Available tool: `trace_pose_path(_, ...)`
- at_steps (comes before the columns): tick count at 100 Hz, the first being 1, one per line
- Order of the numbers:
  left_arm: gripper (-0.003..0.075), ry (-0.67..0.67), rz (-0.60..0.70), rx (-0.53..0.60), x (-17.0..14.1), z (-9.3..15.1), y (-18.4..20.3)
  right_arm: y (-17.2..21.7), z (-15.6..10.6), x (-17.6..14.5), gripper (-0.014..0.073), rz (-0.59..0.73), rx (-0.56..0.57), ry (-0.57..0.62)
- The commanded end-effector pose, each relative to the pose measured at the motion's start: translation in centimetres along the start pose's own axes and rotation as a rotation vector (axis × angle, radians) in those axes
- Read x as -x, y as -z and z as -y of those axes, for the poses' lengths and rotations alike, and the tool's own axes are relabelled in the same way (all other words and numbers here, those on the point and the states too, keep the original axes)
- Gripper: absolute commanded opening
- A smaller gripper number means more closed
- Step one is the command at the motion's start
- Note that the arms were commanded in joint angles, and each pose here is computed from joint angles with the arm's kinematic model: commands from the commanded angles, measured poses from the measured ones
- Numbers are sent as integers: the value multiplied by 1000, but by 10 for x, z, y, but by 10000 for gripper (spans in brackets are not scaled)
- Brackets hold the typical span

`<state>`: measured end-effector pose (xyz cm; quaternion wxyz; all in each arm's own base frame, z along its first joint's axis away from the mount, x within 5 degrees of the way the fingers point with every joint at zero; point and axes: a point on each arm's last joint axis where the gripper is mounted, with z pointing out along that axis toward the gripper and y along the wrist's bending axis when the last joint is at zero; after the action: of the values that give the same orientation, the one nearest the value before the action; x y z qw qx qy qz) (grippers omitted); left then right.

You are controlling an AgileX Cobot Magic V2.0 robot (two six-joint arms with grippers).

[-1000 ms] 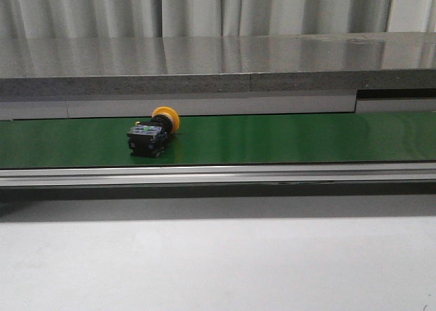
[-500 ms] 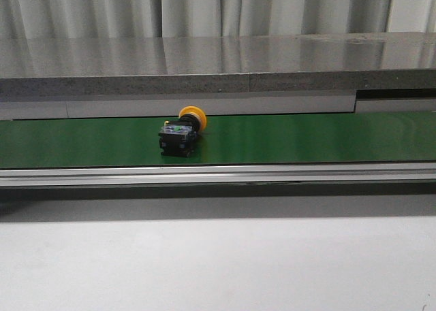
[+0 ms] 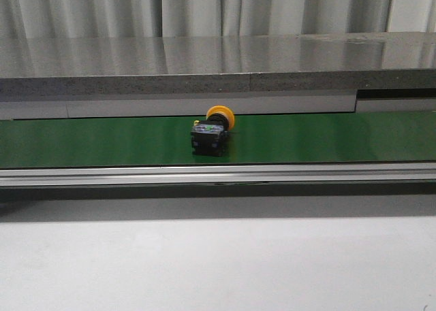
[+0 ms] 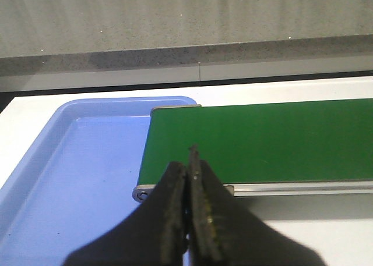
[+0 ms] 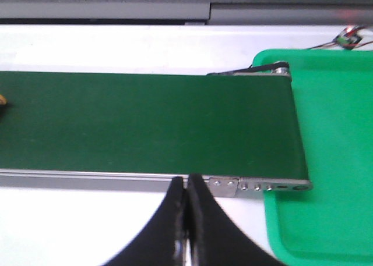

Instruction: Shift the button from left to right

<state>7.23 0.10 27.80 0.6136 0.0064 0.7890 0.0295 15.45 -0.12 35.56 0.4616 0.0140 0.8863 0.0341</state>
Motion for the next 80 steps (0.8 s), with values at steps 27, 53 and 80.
trace_pose_path(27, -19, 19, 89, 13, 14, -2, 2, -25, -3, 14, 274, -35, 67, -100)
trace_pose_path(53, -19, 19, 89, 13, 14, -2, 2, -25, -3, 21, 576, 34, 62, -109)
trace_pose_path(80, -19, 19, 89, 13, 14, -2, 2, -37, -4, 22, 576, 22, 81, -143)
